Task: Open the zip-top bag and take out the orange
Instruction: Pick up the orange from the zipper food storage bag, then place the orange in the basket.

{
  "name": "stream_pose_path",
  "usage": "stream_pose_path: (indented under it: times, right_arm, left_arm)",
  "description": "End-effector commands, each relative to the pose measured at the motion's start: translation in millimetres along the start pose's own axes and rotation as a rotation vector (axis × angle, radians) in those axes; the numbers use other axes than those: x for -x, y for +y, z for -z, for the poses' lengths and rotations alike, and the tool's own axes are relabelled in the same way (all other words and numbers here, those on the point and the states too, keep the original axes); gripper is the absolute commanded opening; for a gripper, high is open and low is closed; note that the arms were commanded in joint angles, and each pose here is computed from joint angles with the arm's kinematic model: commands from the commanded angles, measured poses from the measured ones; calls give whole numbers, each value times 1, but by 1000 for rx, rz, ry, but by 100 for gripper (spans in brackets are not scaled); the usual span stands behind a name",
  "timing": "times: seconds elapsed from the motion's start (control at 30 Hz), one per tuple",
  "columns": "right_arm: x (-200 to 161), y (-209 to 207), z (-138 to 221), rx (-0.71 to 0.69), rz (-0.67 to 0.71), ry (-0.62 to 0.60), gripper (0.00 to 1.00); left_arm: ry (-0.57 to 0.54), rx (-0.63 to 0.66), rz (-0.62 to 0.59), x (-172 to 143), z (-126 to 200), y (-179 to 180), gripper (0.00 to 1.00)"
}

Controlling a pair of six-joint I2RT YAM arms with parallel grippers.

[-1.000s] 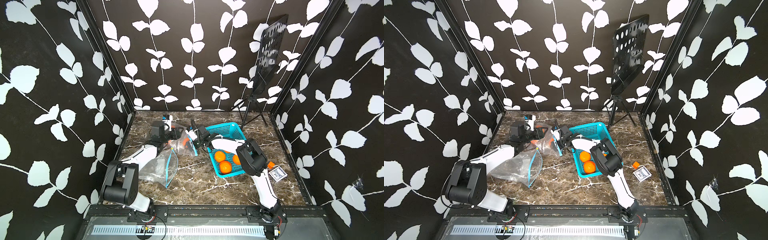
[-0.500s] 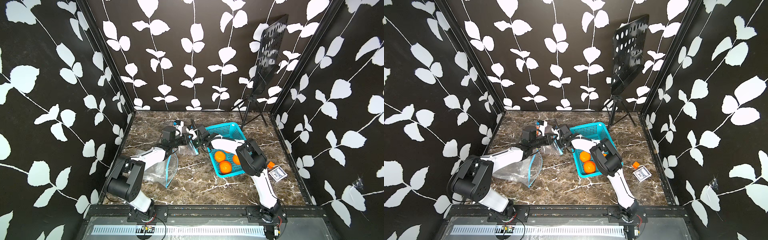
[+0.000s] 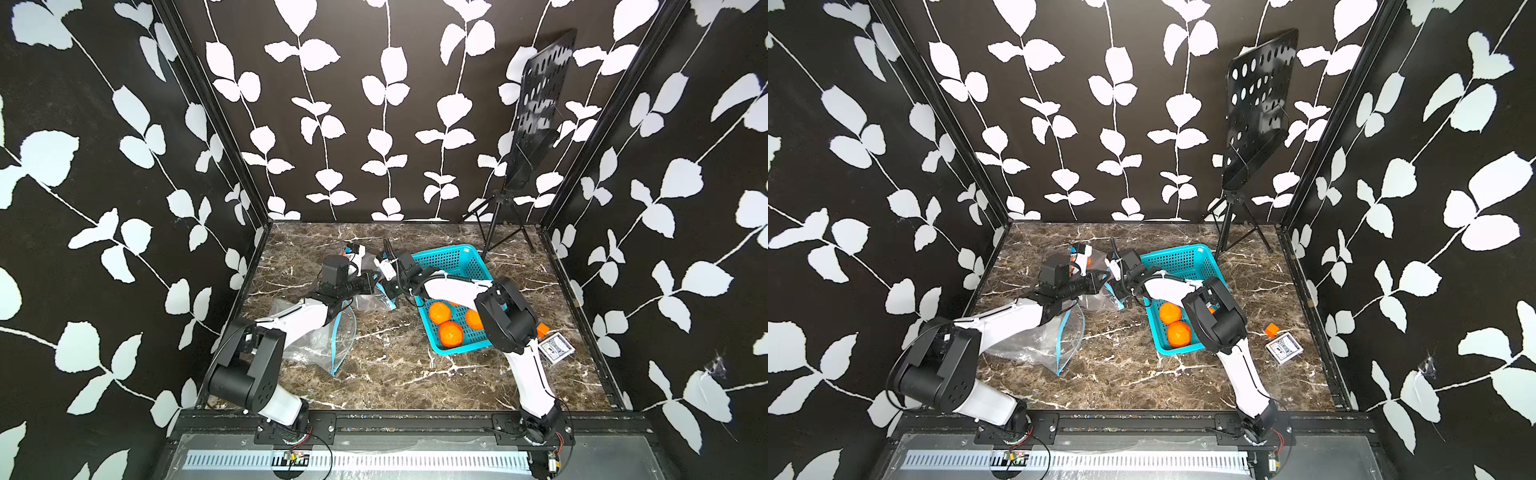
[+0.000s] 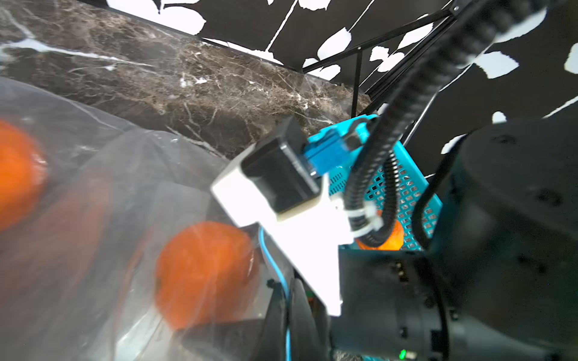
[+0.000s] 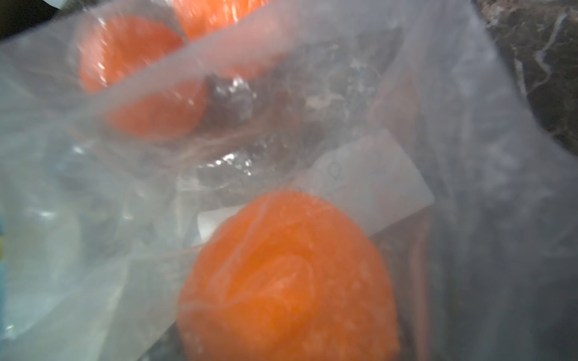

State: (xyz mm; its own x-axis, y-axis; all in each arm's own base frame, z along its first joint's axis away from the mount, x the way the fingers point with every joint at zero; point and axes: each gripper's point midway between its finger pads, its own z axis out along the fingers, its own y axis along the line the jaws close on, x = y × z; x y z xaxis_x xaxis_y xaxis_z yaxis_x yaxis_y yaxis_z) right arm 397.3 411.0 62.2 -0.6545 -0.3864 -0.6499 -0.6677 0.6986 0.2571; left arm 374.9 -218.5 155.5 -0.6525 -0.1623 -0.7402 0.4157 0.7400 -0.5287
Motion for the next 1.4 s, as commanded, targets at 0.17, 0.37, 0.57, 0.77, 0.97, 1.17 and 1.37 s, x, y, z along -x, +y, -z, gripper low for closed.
stream_pose_path:
  times: [0.17, 0.37, 0.57, 0.77, 0.97, 1.17, 1.37]
  right_arm:
    - [61, 18, 71, 39, 87, -201, 56]
    - [71, 25, 93, 100, 72, -231, 56]
    - [66, 23, 65, 147, 50, -195, 55]
    - [60, -3, 53, 120, -2, -187, 54]
    - [57, -2, 58, 110, 42, -175, 54]
    - [74, 12, 97, 186, 63, -238, 54]
    - [71, 6, 141, 163, 48, -269, 54]
  left_arm:
    - [-9, 123, -18, -3, 21, 28, 0]
    - [-12, 130, 10, -6, 13, 38, 0]
    - [-15, 115, 9, -6, 12, 36, 0]
    - [-21, 120, 9, -7, 19, 37, 0]
    - [-41, 128, 5, -3, 26, 35, 0]
    - [-74, 153, 30, 11, 32, 43, 0]
    - [-97, 130, 35, 20, 36, 37, 0]
